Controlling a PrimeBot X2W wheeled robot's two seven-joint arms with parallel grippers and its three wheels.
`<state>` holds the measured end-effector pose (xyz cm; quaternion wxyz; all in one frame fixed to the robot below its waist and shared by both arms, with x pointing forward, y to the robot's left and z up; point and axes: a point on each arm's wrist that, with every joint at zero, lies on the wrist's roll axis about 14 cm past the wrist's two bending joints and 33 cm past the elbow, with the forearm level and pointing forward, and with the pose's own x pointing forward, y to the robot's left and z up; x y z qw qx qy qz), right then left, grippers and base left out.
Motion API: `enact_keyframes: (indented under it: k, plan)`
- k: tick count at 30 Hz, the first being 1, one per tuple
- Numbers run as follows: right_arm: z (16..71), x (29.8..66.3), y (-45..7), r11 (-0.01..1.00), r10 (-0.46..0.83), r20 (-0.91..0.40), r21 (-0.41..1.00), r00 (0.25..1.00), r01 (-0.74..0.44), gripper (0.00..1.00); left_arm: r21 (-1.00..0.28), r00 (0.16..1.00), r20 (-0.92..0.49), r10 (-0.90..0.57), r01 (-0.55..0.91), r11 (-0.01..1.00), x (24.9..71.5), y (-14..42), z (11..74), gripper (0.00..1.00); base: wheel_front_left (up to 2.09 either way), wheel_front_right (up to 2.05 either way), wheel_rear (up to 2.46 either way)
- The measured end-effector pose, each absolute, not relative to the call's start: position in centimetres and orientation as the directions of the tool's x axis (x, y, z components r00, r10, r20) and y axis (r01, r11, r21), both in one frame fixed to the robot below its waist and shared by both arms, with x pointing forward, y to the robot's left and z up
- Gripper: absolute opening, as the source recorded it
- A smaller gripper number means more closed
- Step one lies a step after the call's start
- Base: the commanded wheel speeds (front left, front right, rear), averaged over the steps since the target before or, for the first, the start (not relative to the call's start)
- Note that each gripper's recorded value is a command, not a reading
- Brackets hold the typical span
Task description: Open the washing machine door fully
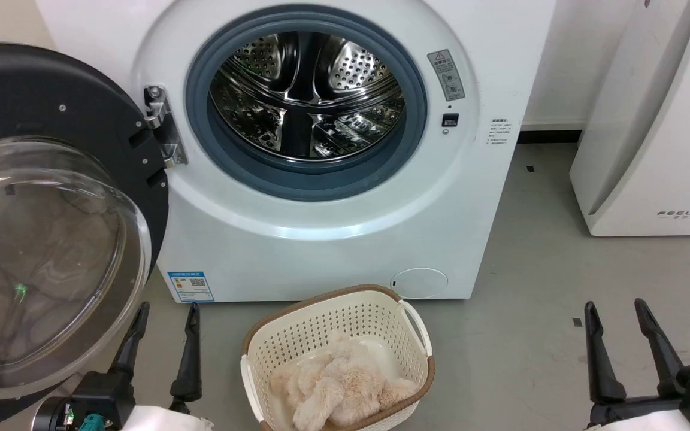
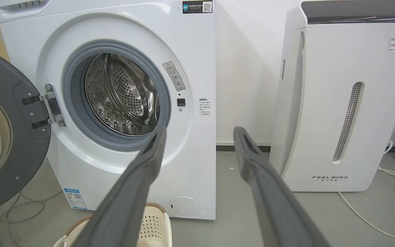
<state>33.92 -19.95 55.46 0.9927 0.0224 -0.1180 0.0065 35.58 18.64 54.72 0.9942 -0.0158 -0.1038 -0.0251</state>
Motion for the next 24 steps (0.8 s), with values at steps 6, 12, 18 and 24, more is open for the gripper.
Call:
enact_keyframes:
  k: [6, 12, 18, 24]
  plan:
    - [55.40, 33.92, -20.01, 0.999, 0.006, 0.232, 0.043, 0.973, -0.016, 0.00, -0.027, 0.977, 0.205, -0.051, 0.057, 0.998, 35.62, 18.48, 54.69, 0.00, 0.00, 0.00, 0.00]
    - [55.18, 34.02, -19.89, 0.999, 0.010, 0.220, 0.042, 0.976, -0.020, 0.00, -0.025, 0.980, 0.193, -0.052, 0.057, 0.998, 35.67, 18.44, 54.48, 0.00, 0.00, 0.00, 0.00]
    - [54.97, 34.12, -19.72, 0.999, 0.016, 0.206, 0.037, 0.978, -0.024, 0.00, -0.024, 0.982, 0.182, -0.047, 0.053, 0.998, 35.72, 18.46, 54.32, 0.00, 0.00, 0.00, 0.00]
    - [54.74, 34.23, -19.55, 0.999, 0.021, 0.192, 0.036, 0.981, -0.029, 0.00, -0.023, 0.985, 0.168, -0.044, 0.049, 0.999, 35.79, 18.45, 54.13, 0.00, 0.00, 0.00, 0.00]
